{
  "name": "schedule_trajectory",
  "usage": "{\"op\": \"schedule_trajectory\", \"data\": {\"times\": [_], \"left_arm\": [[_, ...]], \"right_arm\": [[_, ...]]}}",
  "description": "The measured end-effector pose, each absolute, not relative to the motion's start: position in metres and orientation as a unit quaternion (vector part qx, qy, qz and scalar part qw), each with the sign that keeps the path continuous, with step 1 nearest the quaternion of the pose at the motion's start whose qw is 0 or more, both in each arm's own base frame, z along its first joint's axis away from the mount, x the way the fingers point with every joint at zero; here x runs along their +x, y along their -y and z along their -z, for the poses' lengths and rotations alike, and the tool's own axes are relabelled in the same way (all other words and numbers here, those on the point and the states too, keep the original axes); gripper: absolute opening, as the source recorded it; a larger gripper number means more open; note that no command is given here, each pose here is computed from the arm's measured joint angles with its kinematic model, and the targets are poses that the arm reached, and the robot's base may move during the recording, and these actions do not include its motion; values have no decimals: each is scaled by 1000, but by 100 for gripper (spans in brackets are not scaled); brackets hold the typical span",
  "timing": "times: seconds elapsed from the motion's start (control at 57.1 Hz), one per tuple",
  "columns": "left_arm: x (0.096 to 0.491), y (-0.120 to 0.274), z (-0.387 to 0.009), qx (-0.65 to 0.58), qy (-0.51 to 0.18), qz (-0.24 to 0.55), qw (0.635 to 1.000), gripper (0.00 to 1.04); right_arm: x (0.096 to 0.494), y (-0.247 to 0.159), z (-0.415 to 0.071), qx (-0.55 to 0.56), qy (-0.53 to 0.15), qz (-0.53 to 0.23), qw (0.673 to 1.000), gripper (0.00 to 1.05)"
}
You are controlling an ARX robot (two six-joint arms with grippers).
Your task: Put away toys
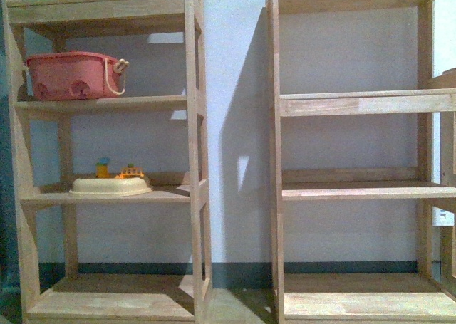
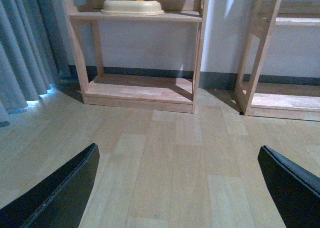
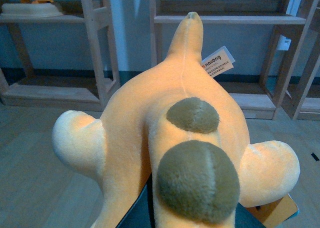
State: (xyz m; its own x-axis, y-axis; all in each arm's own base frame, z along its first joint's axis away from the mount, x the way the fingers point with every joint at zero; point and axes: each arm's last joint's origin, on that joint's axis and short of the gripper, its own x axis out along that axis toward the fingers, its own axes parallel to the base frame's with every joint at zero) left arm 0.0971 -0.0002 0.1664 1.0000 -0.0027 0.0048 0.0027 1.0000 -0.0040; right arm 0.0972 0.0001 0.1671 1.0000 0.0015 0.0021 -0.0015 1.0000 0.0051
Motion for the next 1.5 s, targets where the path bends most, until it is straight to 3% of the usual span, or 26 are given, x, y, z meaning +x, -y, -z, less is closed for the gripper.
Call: {"op": "schedule_trajectory", "data": {"times": [1.505], "left_arm": [[97,0,-166,-2,2,1,1000,99]], "right_arm": [[97,0,-167,3,1,-1,1000,10]]}}
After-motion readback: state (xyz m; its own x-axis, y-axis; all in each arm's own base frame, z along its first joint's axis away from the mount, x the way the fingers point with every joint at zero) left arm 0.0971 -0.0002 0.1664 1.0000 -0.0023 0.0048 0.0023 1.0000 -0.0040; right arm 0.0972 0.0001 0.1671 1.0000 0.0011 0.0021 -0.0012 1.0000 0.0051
